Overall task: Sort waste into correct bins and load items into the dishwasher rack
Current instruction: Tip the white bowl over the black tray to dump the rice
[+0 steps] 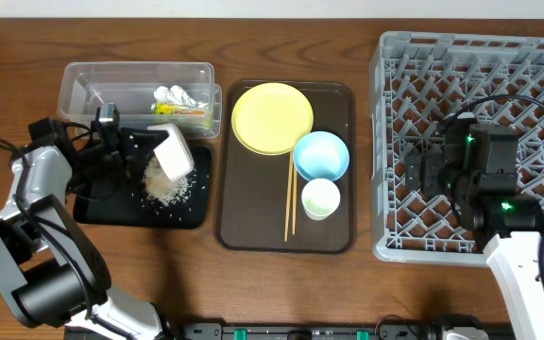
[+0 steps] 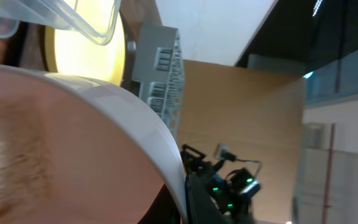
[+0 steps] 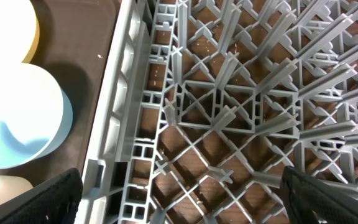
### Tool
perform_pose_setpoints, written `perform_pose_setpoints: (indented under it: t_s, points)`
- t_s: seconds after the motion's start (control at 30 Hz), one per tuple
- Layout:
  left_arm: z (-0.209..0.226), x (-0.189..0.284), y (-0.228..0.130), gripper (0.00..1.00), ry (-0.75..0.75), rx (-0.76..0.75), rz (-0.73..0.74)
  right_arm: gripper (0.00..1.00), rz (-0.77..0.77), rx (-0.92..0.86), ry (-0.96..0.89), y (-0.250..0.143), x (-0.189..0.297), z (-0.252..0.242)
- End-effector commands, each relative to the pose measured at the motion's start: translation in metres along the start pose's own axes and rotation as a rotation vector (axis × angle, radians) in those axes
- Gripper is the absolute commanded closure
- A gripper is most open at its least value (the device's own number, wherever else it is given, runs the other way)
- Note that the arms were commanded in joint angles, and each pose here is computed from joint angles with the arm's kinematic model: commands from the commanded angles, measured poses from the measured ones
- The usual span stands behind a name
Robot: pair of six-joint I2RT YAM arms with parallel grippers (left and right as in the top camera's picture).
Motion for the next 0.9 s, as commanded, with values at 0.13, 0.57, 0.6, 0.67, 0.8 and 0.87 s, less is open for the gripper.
perform_pose_setpoints:
  t_s: [0.13,0.57,0.6,0.67,0.8,0.87]
  points:
    - [-0.001,0.002,-0.002,0.94,-0.055,0.220,0.007,0.01,-0.015,-0.001,0.009,0.006,0.003,0.002]
    - [-0.001,0.002,-0.001,0.94,-0.054,0.249,0.007,0.01,-0.015,-0.002,0.008,0.006,0.003,0.002]
    - [-0.001,0.002,0.000,0.94,-0.051,0.239,0.005,0.01,-0.016,-0.002,0.008,0.006,0.003,0.002]
    - [0.002,0.002,0.001,0.94,-0.020,0.230,-0.003,0.01,-0.015,-0.002,0.008,0.006,0.003,0.002]
    - [0.017,0.003,0.003,0.94,0.140,0.319,-0.051,0.01,-0.015,-0.001,0.009,0.006,0.003,0.002]
    - [0.018,0.003,0.004,0.94,0.155,0.334,-0.060,0.01,-0.015,-0.002,0.008,0.006,0.003,0.002]
Point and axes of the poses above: each gripper's point midway between its finger pads, its own x axis back along the fingers, its own z axis along the line the jaws close on, y = z × x, the point moved 8 cm from there along x, back along the fingers, and after that the axes turned 1 degree about -x, right-handed, at the moved point
